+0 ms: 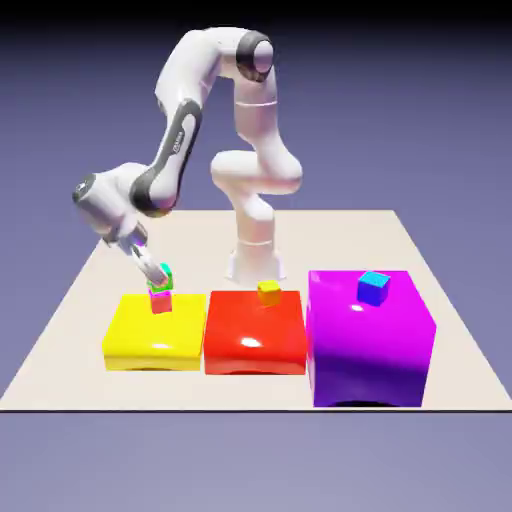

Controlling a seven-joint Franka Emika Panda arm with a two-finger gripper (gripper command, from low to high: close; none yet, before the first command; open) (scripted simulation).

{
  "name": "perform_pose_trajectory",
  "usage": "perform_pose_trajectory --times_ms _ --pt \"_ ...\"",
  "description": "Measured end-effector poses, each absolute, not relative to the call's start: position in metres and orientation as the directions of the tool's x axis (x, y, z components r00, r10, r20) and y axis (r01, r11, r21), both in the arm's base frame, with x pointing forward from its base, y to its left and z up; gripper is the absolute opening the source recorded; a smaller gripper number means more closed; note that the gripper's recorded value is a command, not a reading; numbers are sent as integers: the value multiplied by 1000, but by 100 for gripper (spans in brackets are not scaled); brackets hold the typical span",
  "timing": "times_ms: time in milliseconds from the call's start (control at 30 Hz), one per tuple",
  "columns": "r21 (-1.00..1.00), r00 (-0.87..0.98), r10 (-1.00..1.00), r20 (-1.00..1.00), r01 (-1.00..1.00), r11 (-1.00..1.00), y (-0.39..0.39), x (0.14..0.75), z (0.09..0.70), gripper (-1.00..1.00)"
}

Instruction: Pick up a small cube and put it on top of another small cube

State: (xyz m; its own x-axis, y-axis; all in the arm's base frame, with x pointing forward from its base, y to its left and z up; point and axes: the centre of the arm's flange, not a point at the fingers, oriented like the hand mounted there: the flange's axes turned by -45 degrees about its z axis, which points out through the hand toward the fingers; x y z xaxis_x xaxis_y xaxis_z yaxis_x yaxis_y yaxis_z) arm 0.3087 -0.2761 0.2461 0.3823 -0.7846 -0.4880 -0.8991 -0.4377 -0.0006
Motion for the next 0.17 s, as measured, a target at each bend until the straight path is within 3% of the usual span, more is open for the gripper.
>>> perform_pose_trajectory --times_ms 167 --pt "-1 372 -789 -488 -905 -426 -302 315 308 100"
